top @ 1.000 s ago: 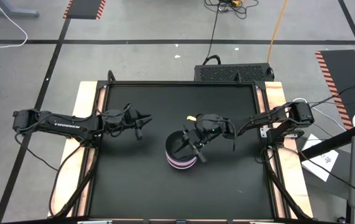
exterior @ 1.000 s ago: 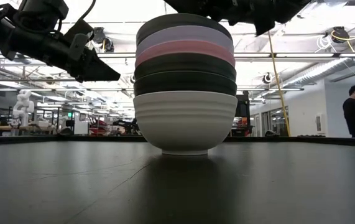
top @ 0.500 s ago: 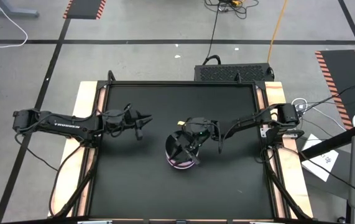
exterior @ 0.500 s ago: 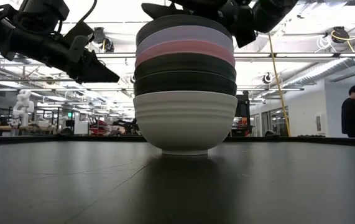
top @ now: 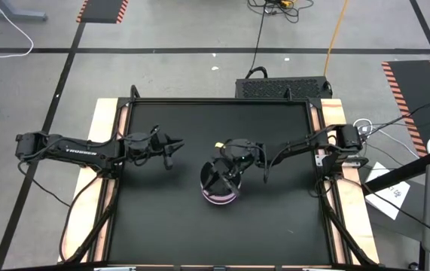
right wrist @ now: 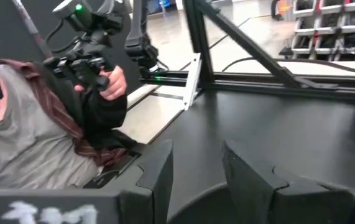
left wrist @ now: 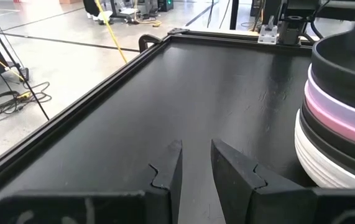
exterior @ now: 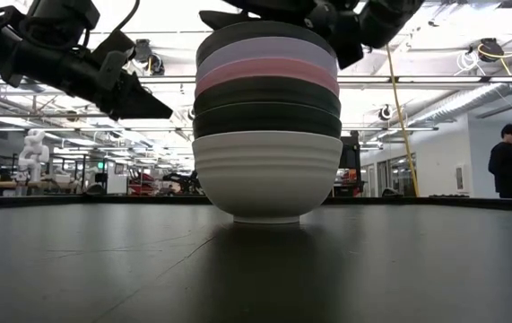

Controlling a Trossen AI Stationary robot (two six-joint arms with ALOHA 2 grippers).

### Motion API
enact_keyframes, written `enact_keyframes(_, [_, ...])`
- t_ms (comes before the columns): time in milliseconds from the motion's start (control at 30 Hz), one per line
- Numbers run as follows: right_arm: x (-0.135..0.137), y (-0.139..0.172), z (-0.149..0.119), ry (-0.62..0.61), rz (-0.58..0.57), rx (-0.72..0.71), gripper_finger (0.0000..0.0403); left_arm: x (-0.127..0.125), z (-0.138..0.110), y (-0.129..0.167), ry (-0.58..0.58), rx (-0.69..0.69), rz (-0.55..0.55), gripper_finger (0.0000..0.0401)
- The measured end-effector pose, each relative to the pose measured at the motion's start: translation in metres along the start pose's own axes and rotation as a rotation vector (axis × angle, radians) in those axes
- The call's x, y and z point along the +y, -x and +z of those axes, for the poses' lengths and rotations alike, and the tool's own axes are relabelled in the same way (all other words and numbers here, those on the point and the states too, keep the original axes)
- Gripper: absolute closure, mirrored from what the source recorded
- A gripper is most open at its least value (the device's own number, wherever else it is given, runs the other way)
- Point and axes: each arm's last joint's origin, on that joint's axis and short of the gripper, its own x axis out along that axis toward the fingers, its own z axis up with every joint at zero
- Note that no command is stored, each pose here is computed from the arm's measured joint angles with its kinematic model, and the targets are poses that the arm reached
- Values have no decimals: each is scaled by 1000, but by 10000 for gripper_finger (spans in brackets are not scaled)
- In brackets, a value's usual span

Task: Nest bowls inside each other
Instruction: Stack the black bowl into the purple bowl

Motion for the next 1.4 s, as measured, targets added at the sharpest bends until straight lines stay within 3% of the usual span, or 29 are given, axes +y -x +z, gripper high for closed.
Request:
enact_keyframes(367, [-11,5,15,8,-12,20,275,0,0,0,-6,-2,0,313])
enact_keyframes(1100, [-7,-17,-7,-22,29,70,275,0,0,0,-5,-2,0,313])
enact_keyframes(1333, [5,-1,18,74,21,26,275,0,-1,0,-5,11,-2,313])
enact_keyframes(1400, [8,4,22,84,-29,55,275,0,-2,0,-7,18,-4,313])
